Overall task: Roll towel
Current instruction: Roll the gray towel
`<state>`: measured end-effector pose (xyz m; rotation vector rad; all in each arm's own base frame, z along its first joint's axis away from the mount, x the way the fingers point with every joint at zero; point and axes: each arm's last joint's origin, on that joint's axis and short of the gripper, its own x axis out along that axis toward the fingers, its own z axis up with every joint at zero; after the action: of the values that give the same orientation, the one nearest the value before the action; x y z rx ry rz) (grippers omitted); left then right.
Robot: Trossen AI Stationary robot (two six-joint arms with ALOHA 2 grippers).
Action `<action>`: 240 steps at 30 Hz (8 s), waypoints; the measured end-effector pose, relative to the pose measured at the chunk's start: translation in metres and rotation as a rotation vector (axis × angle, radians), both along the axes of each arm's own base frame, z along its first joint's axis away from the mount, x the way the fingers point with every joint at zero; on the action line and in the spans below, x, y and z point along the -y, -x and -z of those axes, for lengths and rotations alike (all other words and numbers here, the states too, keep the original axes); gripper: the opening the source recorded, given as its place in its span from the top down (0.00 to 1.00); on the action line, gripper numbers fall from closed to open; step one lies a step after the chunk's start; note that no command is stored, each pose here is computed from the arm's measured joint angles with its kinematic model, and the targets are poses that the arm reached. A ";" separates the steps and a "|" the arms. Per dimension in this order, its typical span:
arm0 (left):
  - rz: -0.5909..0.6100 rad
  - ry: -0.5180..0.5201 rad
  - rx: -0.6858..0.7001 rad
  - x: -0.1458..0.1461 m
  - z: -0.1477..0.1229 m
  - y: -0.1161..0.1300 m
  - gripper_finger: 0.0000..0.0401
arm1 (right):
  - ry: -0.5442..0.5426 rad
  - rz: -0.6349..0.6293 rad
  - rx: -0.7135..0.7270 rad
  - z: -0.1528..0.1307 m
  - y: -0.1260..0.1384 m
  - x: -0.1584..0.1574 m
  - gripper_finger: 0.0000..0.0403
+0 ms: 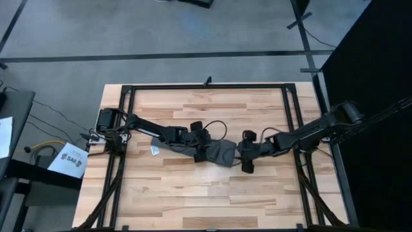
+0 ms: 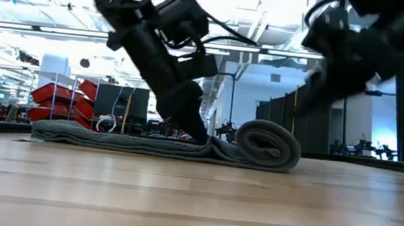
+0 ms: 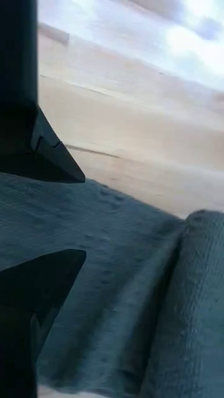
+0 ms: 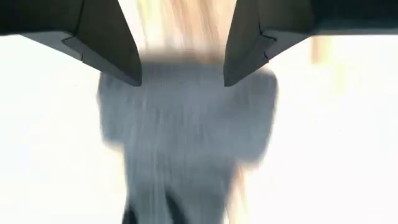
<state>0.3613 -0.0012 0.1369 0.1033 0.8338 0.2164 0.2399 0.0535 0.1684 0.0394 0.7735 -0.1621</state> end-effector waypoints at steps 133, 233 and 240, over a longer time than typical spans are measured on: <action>-0.051 0.019 -0.051 0.018 0.043 0.043 0.57 | 0.007 -0.801 -0.176 0.058 -0.071 0.070 1.00; 0.178 -0.166 0.102 0.045 -0.024 0.023 0.57 | 0.235 -0.571 0.318 0.032 -0.050 0.113 1.00; 0.119 -0.100 0.039 0.060 0.020 0.017 0.57 | -0.009 -0.456 0.378 0.071 -0.059 0.129 1.00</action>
<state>0.3447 -0.0608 0.1169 0.2411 0.7749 0.1481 0.2992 -0.0752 0.0972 -0.0963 0.3901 0.2767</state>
